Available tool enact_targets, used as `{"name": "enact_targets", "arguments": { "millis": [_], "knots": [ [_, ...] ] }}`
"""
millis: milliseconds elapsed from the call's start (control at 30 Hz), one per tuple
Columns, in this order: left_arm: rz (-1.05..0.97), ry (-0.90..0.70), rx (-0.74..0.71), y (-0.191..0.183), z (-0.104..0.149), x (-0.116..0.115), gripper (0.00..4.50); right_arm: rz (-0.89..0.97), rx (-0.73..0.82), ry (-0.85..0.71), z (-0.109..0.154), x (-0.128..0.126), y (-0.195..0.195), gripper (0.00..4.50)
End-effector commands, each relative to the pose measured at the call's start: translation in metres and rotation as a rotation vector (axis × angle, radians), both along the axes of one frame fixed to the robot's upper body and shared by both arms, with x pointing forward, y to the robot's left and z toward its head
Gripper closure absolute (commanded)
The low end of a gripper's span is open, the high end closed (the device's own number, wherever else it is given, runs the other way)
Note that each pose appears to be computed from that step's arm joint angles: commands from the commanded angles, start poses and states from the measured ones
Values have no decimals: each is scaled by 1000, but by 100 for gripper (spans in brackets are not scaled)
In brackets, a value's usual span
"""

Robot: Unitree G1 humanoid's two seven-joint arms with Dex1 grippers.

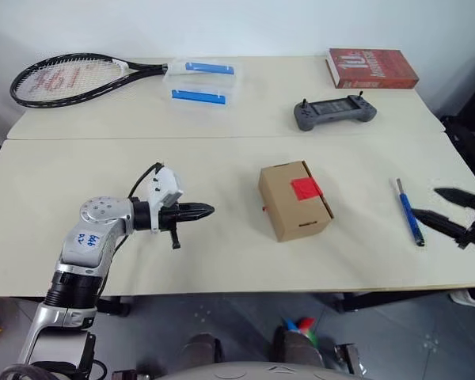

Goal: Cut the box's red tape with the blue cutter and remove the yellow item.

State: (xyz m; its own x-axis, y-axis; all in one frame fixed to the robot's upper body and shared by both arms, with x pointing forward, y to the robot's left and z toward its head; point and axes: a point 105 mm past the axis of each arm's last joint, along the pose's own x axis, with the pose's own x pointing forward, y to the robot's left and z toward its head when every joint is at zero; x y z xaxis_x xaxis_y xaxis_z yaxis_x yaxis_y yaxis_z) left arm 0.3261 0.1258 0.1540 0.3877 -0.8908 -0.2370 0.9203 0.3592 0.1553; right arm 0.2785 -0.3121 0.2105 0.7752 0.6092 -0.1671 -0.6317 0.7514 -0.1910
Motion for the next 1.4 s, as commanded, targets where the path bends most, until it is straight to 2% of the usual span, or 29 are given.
{"name": "enact_targets", "arguments": {
  "millis": [33, 133, 300, 333, 500, 667, 833, 1000, 1167, 1400],
  "knots": [
    [-6, 9, -27, -34, 1, 4, 450, 86, -109, -10, -17, 21, 42, 147],
    [28, 41, 3, -48, -8, 14, 450, 10, -172, -88, -29, 50, 53, 258],
    [27, 87, 17, -81, -16, 22, 450, 76, -170, -87, -57, 67, 89, 434],
    [16, 87, 24, -85, -16, 22, 450, 88, -160, -82, -60, 69, 96, 443],
    [-10, 92, 33, -95, -16, 19, 450, 181, -71, -26, -68, 68, 137, 443],
    [-8, 84, 53, -94, -16, 20, 450, 249, -77, 17, -76, 59, 163, 443],
    [-12, 82, 143, -65, -22, 6, 450, 349, -45, 73, -79, 37, 195, 443],
    [40, 128, 160, -34, -24, -11, 450, 393, -23, 137, -84, 19, 217, 443],
    [18, 188, 153, -28, -31, -34, 450, 402, -18, 164, -86, 8, 225, 443],
    [13, 234, 124, -34, -35, -49, 450, 467, -8, 221, -90, -12, 228, 443]
  ]
}}
